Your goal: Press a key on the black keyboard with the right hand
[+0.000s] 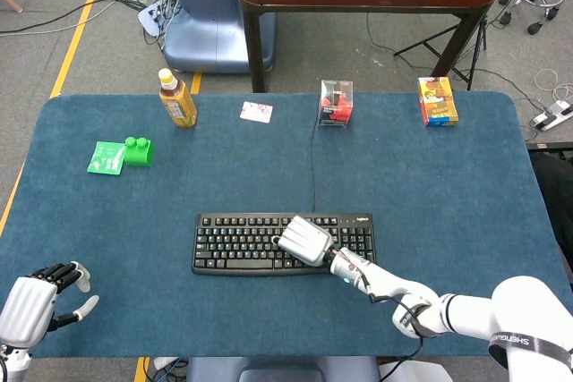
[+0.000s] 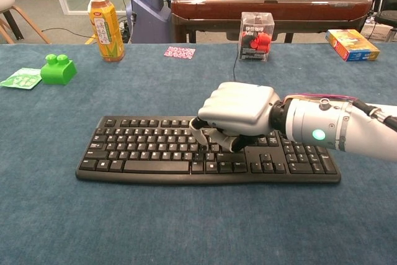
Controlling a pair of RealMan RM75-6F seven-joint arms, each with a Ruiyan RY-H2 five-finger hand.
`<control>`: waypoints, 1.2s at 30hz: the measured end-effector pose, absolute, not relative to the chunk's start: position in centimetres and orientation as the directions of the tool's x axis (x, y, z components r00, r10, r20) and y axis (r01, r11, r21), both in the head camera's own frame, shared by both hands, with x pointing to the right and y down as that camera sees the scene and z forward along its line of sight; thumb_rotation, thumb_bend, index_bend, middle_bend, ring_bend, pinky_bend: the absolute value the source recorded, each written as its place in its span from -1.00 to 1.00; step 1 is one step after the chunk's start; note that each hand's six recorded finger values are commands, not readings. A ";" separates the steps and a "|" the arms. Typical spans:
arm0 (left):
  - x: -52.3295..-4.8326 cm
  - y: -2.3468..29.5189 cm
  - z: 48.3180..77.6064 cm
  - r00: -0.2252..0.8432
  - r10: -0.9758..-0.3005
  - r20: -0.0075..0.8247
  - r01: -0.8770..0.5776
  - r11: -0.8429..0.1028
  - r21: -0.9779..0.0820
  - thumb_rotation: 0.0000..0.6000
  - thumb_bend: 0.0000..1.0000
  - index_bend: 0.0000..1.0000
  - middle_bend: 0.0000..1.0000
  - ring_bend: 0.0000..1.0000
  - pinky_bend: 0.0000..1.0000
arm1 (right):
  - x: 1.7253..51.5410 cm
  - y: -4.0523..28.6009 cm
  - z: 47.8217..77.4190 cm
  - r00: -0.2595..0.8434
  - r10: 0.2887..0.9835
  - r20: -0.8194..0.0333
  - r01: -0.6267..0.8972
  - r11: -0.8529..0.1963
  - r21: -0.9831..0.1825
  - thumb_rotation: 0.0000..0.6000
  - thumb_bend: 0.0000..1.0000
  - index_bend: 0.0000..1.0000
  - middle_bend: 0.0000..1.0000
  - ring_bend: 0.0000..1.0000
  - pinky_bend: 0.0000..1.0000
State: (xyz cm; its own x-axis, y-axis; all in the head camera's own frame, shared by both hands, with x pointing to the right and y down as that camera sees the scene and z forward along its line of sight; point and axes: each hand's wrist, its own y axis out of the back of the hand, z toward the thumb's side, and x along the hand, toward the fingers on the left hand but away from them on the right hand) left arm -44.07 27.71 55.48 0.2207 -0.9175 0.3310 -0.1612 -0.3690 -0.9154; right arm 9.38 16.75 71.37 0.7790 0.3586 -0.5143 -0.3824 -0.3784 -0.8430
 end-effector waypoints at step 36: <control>-44.2 27.8 55.7 0.217 -0.916 0.337 -0.152 -0.372 -0.915 1.00 -0.65 0.23 0.00 0.01 0.26 | 10.7 15.8 68.1 0.787 0.422 -0.450 -0.293 -0.387 -0.874 1.00 0.37 -0.16 0.50 0.75 1.00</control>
State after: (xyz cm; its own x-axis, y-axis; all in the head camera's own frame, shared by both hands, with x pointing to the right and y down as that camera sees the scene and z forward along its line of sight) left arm -44.15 27.81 55.65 0.2167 -0.9163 0.3367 -0.1523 -0.3724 -0.9155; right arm 10.67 15.76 68.11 0.7871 0.4216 -0.4502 -0.2926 -0.3873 -0.8743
